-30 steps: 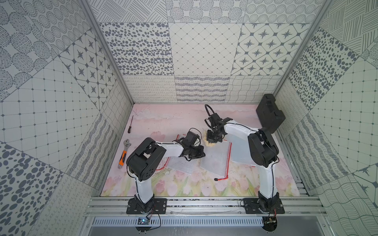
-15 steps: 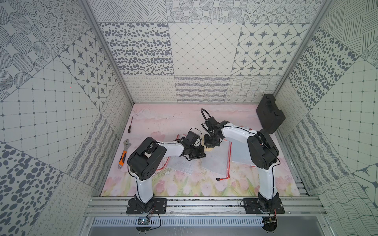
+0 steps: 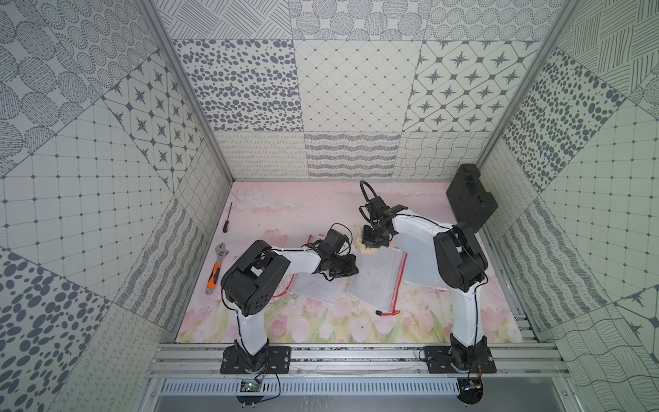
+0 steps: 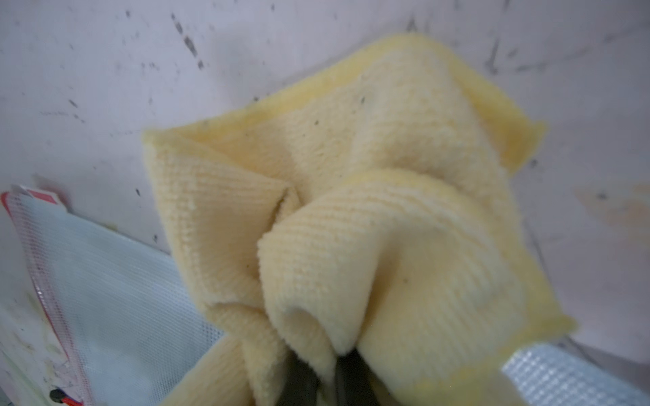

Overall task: Wipe the document bag
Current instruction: Wipe the dirt from the document bag.

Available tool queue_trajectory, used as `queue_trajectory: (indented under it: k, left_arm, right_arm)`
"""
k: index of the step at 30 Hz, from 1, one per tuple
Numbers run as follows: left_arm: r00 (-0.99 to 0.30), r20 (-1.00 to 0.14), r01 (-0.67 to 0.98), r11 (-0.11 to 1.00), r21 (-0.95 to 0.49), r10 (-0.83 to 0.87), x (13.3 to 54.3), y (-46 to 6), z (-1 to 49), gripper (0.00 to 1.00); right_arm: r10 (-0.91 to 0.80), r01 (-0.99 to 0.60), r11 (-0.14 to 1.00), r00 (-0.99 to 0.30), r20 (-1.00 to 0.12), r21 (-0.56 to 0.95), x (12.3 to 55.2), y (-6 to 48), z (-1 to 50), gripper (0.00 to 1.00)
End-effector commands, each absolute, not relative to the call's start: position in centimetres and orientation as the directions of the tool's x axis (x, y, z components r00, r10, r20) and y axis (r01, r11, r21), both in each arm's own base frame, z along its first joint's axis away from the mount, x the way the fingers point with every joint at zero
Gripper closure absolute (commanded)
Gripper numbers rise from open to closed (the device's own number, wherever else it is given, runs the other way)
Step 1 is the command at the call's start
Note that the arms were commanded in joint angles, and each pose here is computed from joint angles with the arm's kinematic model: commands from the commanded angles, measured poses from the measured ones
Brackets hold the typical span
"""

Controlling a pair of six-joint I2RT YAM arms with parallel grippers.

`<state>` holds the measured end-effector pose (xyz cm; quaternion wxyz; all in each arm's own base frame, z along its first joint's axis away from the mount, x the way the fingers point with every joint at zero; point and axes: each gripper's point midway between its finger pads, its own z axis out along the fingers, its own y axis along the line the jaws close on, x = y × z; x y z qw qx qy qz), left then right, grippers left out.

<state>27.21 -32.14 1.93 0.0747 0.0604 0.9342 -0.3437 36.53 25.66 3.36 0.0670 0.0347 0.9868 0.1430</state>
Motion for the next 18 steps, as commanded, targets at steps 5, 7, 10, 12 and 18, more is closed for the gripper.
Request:
queue_trajectory:
  k: [5, 7, 10, 12, 18]
  left_arm:
    - [-0.996, -0.064, 0.081, 0.895, -0.439, 0.059, 25.3, -28.0, -1.9, 1.0]
    - [-0.996, -0.064, 0.084, 0.898, -0.432, 0.062, 25.2, -27.9, -2.0, 1.0]
    - [-0.996, -0.065, 0.088, 0.901, -0.424, 0.066, 25.1, -27.6, -1.9, 1.0]
    - [-0.995, -0.068, 0.09, 0.905, -0.415, 0.067, 25.0, -27.4, -1.7, 1.0]
    - [-0.995, -0.088, 0.082, 0.915, -0.395, 0.051, 24.7, -26.4, -1.2, 1.0]
  right_arm:
    - [0.067, 0.061, 0.96, -0.998, -0.014, 0.273, 28.3, 24.5, 1.3, 1.0]
    - [0.087, 0.083, 0.968, -0.996, -0.007, 0.237, 28.1, 23.0, 0.6, 1.0]
    - [0.147, 0.142, 0.967, -0.989, -0.006, 0.213, 29.7, 19.9, 0.1, 1.0]
    - [0.189, 0.179, 0.964, -0.981, -0.032, 0.198, 31.7, 17.5, 0.4, 1.0]
    - [0.247, 0.233, 0.96, -0.966, -0.08, 0.155, 35.5, 13.2, 2.2, 1.0]
